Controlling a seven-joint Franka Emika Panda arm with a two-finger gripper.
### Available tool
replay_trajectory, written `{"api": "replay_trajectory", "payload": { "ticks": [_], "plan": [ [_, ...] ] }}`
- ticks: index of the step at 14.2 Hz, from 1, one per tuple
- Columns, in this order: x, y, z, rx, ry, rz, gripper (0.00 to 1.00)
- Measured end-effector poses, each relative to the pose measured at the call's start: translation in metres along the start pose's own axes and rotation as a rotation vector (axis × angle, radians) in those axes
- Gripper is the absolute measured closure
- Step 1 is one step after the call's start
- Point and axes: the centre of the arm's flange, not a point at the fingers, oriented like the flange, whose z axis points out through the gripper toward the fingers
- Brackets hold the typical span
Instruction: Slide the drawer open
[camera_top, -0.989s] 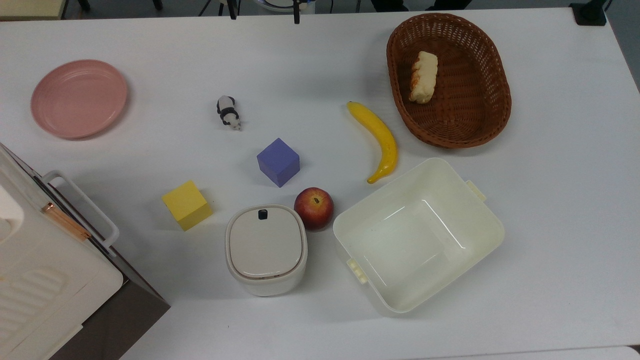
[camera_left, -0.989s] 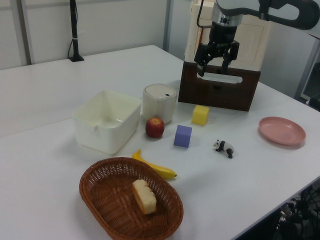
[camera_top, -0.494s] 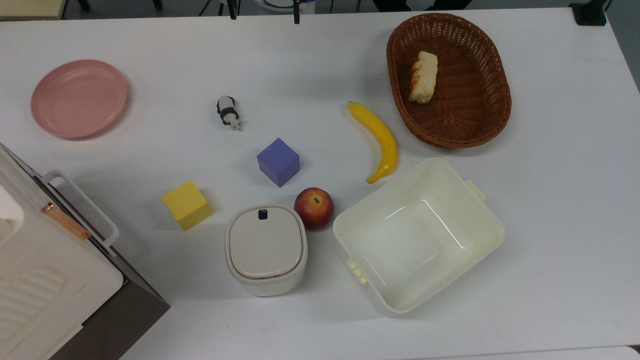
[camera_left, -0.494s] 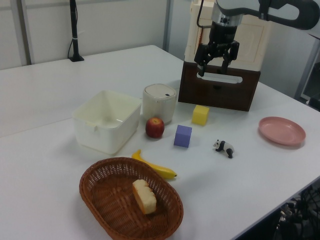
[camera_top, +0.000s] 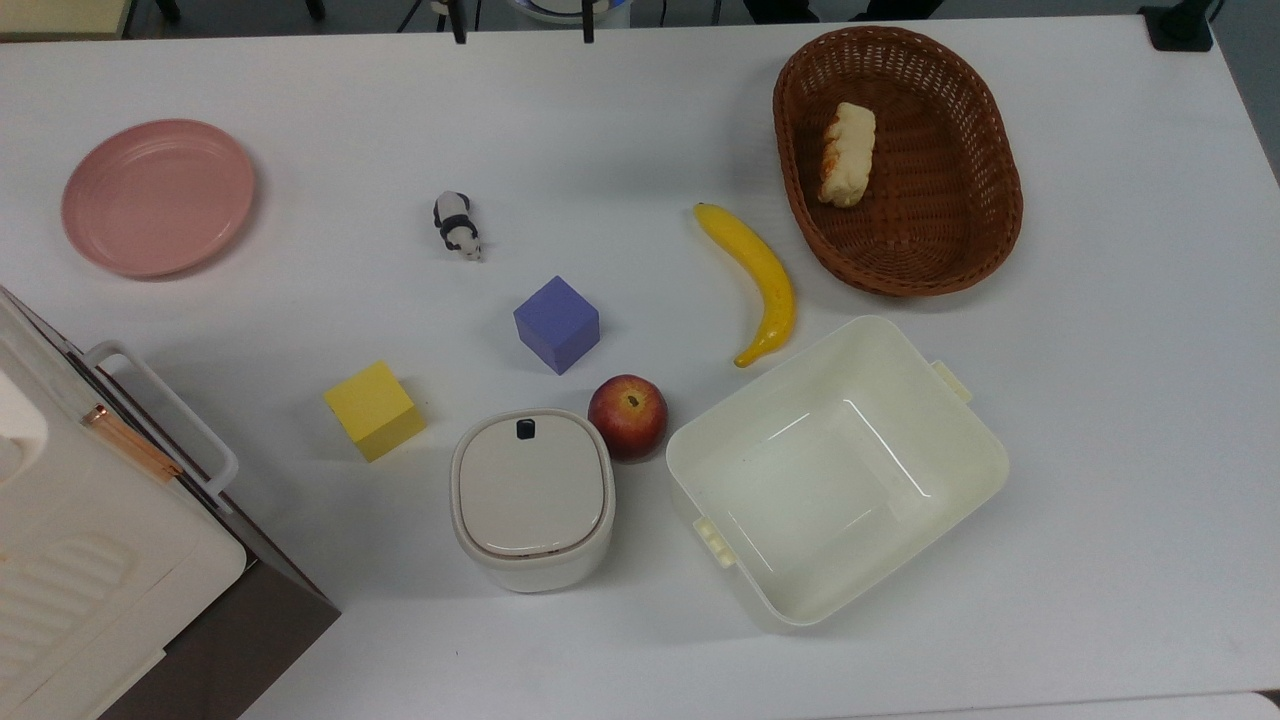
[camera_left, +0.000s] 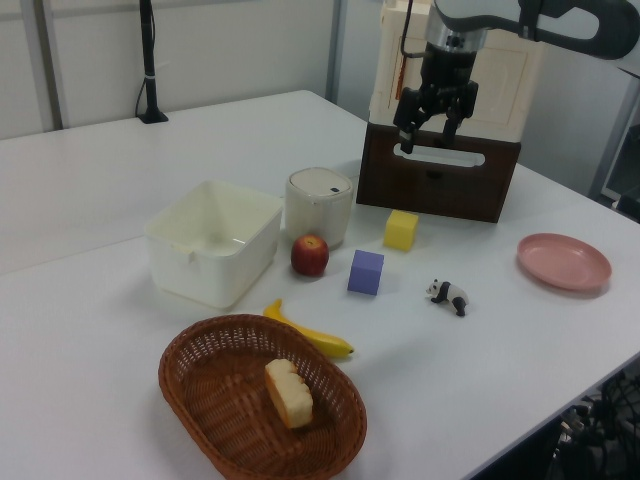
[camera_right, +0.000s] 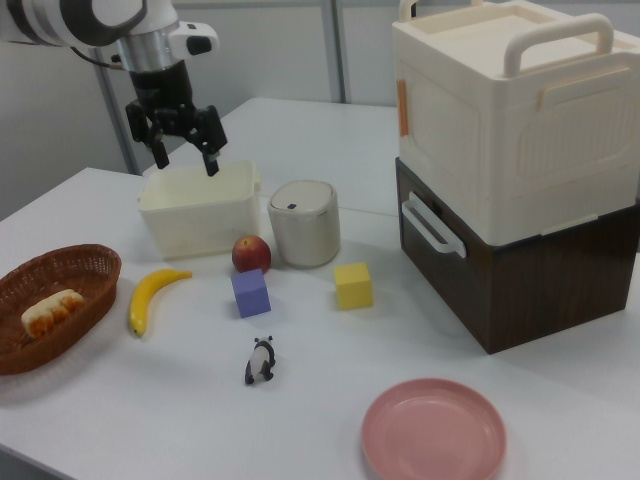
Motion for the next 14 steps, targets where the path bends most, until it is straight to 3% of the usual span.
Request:
{"api": "replay_trajectory", "payload": {
  "ticks": [4, 6, 8, 11, 14],
  "plan": [
    [0.003, 0.039, 0.001, -0.014, 0.036, -0.278, 0.0],
    [0.012, 0.052, 0.015, -0.071, 0.022, -0.4, 0.0],
    [0.033, 0.073, 0.035, -0.135, 0.073, -0.444, 0.0],
    [0.059, 0.11, 0.085, -0.206, 0.069, -0.461, 0.0],
    [0.075, 0.142, 0.118, -0.227, 0.064, -0.458, 0.0]
  ]
}}
